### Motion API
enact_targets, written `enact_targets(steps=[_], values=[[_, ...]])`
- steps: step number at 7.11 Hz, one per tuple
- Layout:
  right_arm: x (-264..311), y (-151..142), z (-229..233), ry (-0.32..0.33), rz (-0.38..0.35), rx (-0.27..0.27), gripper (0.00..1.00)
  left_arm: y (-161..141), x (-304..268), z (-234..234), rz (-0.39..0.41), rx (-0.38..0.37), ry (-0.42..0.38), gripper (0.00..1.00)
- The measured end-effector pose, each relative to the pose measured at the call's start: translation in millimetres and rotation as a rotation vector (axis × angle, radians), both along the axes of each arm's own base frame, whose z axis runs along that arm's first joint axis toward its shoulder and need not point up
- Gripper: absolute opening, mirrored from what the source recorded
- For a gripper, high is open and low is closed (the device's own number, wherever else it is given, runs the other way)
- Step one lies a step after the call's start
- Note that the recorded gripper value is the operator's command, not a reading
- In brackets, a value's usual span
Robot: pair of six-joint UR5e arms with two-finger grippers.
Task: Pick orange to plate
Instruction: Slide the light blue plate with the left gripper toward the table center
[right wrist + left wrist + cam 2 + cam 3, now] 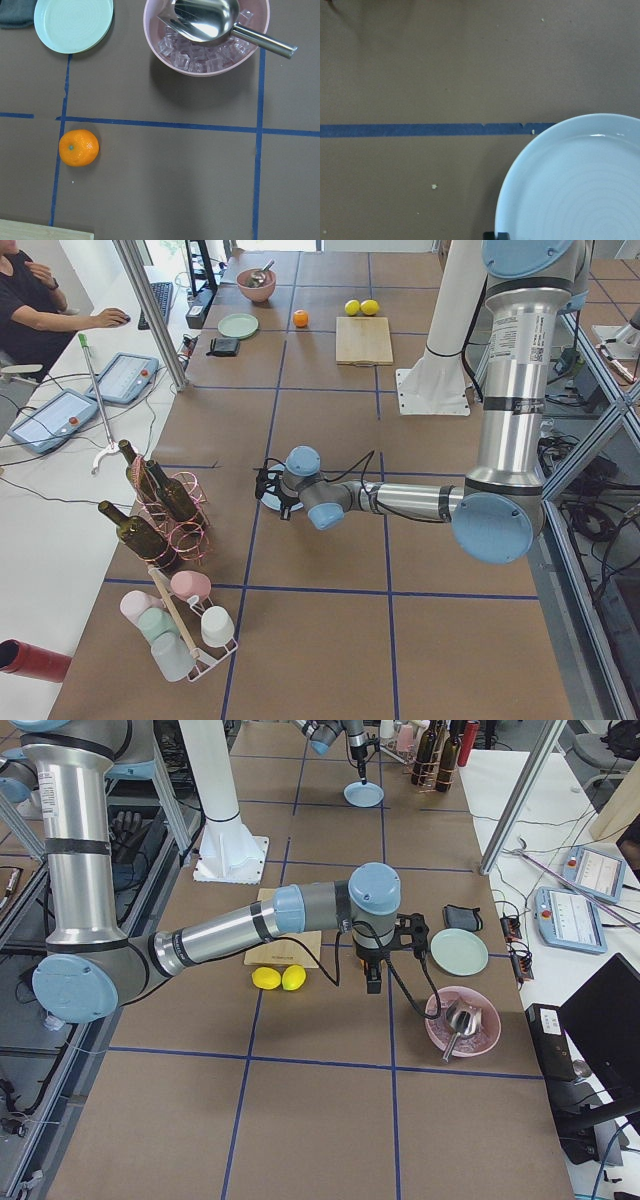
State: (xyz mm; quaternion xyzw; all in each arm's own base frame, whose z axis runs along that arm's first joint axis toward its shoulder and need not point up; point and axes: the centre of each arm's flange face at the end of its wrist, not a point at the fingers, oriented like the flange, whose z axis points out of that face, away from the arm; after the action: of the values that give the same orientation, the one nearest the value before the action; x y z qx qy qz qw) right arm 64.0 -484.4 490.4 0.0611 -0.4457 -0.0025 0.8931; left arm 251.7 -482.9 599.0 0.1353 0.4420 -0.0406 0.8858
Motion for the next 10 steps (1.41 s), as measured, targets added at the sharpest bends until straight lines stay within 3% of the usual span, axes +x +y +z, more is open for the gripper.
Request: enact_targets(steps=[3,5,8,10], values=[[0.0,-0.7,-2.2,0.000,0.002,0.002,1.00,3.9,-6.2,-27.2,0.073,-0.016,0.081,0.00],[-0.9,-1.0,-2.7,-0.001,0.002,0.001,1.00,-16.0,-26.3,-68.1,0.099,-0.057,0.149,0.00],[-38.7,-6.4,-16.8,-0.013,0.020,-0.038,1.00,-66.1,4.1,-200.8,0.037,-0.149,0.235,0.00],[-79.3,-10.4,-31.5,-0.043,0.052,-0.065,1.00,-62.6,72.1,-277.3,0.006,-0.248,0.317,0.00]])
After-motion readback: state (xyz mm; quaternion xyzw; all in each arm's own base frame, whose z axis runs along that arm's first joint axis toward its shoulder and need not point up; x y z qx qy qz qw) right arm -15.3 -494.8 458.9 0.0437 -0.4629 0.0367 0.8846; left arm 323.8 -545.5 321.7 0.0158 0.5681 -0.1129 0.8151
